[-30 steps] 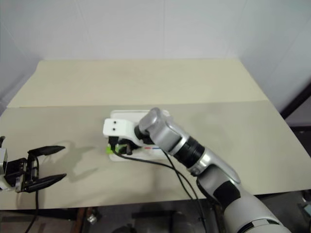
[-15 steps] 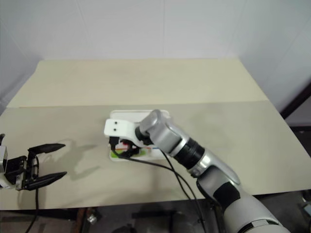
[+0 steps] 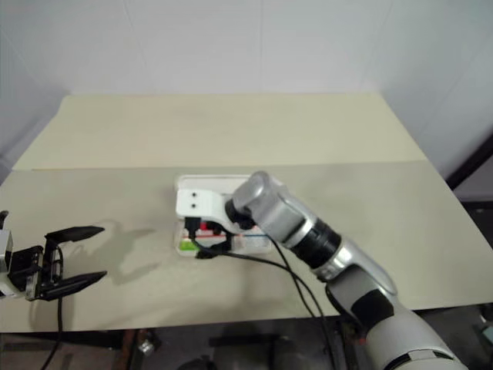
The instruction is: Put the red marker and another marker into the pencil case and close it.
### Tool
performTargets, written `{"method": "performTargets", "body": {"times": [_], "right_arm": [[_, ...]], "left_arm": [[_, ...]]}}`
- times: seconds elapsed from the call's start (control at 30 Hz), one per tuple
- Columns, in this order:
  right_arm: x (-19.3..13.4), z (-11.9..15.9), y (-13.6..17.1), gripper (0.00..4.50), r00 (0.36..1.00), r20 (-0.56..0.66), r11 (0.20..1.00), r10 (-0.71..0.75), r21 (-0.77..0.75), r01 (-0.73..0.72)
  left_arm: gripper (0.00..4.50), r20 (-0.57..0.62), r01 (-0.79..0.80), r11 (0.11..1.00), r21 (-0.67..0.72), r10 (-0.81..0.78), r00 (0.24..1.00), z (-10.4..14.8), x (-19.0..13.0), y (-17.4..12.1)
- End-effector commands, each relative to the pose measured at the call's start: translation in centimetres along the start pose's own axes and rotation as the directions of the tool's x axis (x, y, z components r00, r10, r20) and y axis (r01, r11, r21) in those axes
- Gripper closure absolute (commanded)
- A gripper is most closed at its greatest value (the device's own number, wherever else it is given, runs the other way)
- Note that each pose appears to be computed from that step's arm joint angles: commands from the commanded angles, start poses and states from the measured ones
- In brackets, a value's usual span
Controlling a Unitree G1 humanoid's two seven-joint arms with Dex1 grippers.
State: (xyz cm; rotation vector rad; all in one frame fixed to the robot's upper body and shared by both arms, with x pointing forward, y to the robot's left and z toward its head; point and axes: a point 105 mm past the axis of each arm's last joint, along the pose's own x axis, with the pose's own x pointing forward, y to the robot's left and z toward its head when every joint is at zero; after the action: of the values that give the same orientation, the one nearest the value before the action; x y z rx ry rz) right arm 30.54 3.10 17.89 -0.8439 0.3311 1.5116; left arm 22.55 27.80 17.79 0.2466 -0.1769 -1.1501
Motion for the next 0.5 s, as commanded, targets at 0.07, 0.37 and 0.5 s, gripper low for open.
{"method": "performTargets", "body": {"times": [0.07, 0.37, 0.5], "right_arm": [[-2.9, -1.8, -0.2, 0.04, 0.999, -0.005, 0.999, -0.032, 0.013, 0.032], [-8.6, -8.4, -3.7, 0.04, 0.949, -0.162, 0.933, -0.272, 0.196, 0.301], [-10.8, -10.3, -3.8, 0.04, 0.922, -0.191, 0.888, -0.336, 0.261, 0.378]], "left_arm": [[0.0, 0.022, 0.048, 0.998, 0.029, -0.049, 0.999, 0.5, 0.7, -0.4], [0.0, 0.055, 0.097, 0.995, 0.028, -0.098, 0.994, 0.4, 1.8, -0.3], [0.0, 0.055, 0.106, 0.994, 0.026, -0.107, 0.993, 0.3, 1.9, 0.0]]}}
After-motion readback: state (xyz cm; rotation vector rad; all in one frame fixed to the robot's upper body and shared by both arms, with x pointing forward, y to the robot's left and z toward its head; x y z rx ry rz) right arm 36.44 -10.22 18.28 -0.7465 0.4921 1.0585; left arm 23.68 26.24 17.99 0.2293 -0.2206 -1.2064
